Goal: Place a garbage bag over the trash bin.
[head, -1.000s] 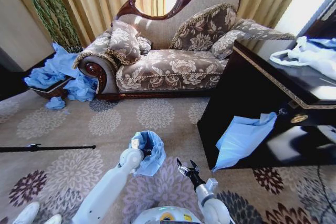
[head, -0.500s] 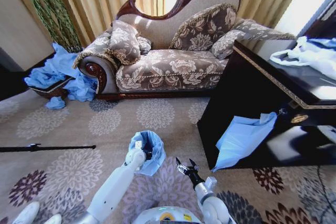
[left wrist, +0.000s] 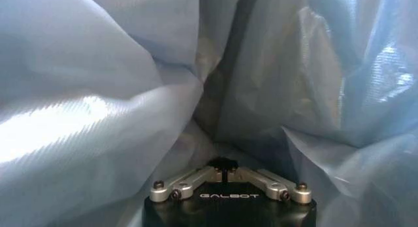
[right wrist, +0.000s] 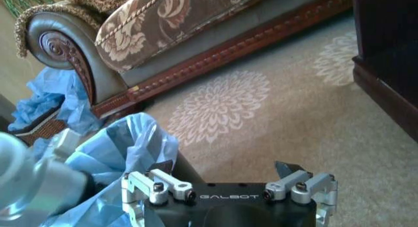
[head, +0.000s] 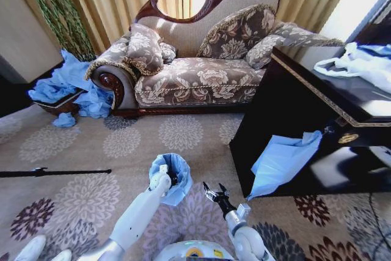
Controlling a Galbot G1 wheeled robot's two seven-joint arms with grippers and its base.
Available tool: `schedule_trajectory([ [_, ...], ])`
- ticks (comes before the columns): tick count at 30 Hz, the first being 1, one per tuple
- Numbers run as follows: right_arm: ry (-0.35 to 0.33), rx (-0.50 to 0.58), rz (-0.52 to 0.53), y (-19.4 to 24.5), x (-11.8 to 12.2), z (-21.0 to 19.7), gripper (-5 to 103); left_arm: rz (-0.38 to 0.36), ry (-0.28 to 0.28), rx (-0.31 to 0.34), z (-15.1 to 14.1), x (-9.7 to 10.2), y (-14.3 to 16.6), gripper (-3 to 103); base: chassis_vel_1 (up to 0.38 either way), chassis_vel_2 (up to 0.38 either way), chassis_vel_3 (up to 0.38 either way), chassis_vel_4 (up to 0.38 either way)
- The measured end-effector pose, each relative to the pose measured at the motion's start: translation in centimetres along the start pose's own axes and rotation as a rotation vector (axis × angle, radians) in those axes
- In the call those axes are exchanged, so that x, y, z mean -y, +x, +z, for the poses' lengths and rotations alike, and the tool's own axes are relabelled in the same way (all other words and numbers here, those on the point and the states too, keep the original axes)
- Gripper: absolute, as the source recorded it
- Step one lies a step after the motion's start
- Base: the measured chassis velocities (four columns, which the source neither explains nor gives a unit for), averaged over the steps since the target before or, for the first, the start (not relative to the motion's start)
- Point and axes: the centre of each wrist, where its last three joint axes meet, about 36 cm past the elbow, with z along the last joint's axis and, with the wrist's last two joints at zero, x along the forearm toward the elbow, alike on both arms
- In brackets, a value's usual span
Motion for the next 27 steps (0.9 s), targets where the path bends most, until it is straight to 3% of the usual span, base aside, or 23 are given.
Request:
schedule_trajectory([
  [9, 0.002, -0.003, -0.003, 0.0, -0.2, 0.2, 100, 0.005, -0.002, 0.052, -1.6, -0.4, -0.9, 0, 0.000, 0.000, 0.000, 0.000],
  [18, 0.004, -0.008, -0.006, 0.0, -0.4, 0.5, 100, 0.053, -0.050, 0.096, -2.8, 1.5, -2.3, 0, 0.000, 0.000, 0.000, 0.000],
  [27, 0.008, -0.009, -0.007, 0.1, -0.3, 0.5, 100, 0.090, -0.109, 0.037, 0.8, 2.5, -2.3, 0, 0.000, 0.000, 0.000, 0.000],
])
